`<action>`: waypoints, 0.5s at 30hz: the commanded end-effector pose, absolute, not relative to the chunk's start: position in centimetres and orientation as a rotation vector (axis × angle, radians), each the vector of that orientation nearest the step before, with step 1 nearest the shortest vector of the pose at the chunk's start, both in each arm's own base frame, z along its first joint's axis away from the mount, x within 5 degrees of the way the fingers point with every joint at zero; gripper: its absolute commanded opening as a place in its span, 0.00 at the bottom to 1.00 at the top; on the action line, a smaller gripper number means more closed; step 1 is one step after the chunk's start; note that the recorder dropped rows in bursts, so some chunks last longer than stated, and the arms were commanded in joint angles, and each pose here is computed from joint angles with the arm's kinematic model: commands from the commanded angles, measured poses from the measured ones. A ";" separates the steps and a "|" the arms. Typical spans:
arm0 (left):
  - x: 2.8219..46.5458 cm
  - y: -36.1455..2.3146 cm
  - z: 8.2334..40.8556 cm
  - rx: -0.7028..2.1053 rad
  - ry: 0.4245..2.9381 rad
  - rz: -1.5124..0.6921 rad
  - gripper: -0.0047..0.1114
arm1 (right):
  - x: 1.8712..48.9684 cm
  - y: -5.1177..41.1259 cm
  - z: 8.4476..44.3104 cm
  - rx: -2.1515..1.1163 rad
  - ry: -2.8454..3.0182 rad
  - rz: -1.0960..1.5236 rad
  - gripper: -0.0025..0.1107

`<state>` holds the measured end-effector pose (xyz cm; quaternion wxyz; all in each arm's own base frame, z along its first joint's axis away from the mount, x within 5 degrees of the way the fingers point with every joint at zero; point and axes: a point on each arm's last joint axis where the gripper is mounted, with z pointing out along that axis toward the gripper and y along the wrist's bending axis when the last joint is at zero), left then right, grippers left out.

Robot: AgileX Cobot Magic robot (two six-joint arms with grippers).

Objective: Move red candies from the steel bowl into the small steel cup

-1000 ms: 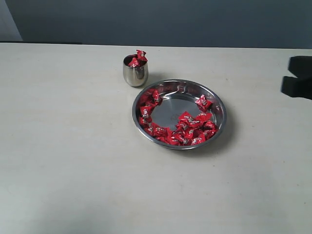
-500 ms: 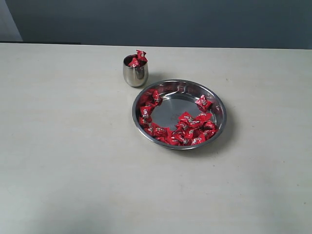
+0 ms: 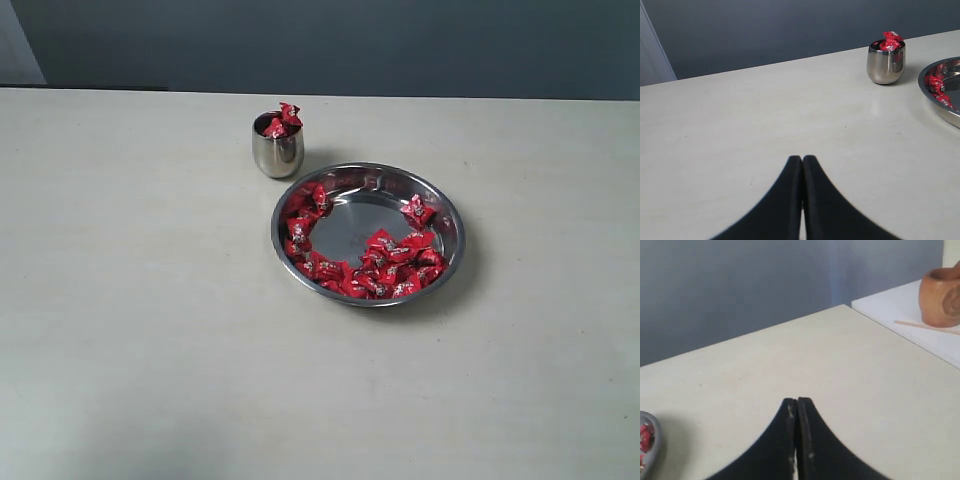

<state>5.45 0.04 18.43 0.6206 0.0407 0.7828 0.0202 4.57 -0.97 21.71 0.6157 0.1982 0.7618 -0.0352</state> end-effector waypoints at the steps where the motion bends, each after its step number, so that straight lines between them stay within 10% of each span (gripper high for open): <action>1: 5.4 0.0 18.6 0.098 1.787 0.034 0.04 | 4.4 -1.2 20.9 0.471 1.799 -0.144 0.01; 15: 5.4 0.0 18.6 0.098 1.787 0.034 0.04 | 5.1 -1.1 17.6 0.462 1.844 -0.048 0.01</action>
